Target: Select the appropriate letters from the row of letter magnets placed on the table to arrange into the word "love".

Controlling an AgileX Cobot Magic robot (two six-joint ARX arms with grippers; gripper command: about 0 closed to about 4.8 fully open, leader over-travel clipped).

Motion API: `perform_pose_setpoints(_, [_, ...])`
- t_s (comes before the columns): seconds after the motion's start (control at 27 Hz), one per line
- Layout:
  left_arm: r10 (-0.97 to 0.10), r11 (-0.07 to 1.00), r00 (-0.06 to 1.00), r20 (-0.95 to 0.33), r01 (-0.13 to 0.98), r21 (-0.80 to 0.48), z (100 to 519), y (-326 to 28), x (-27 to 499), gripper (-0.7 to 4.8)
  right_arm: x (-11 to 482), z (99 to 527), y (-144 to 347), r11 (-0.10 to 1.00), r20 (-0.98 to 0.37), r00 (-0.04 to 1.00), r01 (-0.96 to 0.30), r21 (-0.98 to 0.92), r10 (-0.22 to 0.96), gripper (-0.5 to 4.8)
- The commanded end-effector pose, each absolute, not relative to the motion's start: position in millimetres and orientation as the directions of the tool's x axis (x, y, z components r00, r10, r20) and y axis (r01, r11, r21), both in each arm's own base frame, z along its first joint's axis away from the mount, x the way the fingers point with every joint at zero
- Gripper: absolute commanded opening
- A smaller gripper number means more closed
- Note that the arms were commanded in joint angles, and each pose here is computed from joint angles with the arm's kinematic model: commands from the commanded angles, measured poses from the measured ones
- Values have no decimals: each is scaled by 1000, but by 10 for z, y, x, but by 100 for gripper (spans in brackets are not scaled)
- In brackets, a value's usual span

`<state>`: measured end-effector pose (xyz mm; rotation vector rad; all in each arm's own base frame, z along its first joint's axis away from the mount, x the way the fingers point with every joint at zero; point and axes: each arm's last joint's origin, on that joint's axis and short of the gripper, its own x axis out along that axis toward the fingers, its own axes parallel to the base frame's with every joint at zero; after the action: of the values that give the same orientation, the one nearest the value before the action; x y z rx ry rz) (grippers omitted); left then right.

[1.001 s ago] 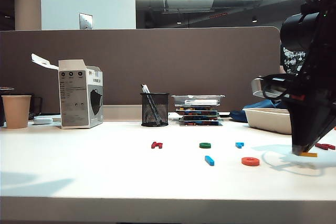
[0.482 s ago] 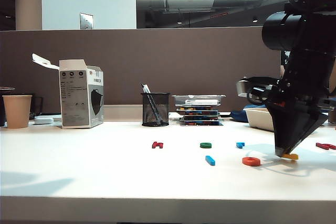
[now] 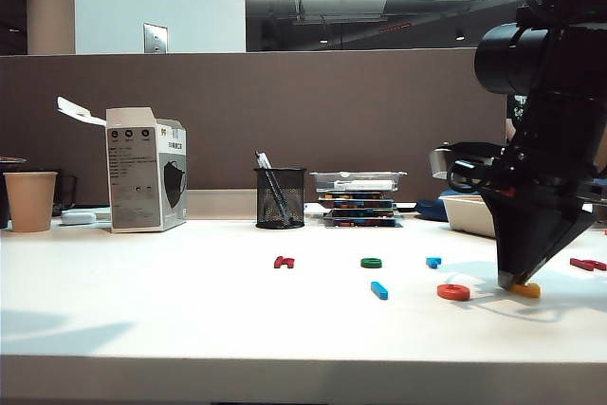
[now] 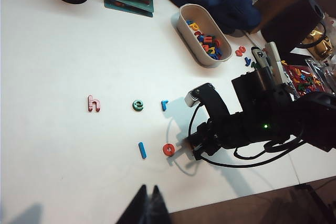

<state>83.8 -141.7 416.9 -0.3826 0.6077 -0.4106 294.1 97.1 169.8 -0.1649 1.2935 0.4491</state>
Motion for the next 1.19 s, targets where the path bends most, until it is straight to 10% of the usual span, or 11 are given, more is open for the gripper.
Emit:
perform_pose_setpoints(0.04, [-478, 848, 750, -456, 260, -461, 4189, -1412, 833, -4, 2891, 1657, 962, 906, -964, 154, -401, 137, 215, 52])
perform_pose_setpoints(1.19, [-478, 848, 750, -456, 260, -461, 4189, -1412, 833, -4, 3026, 1792, 1006, 899, -935, 246, -417, 135, 255, 95])
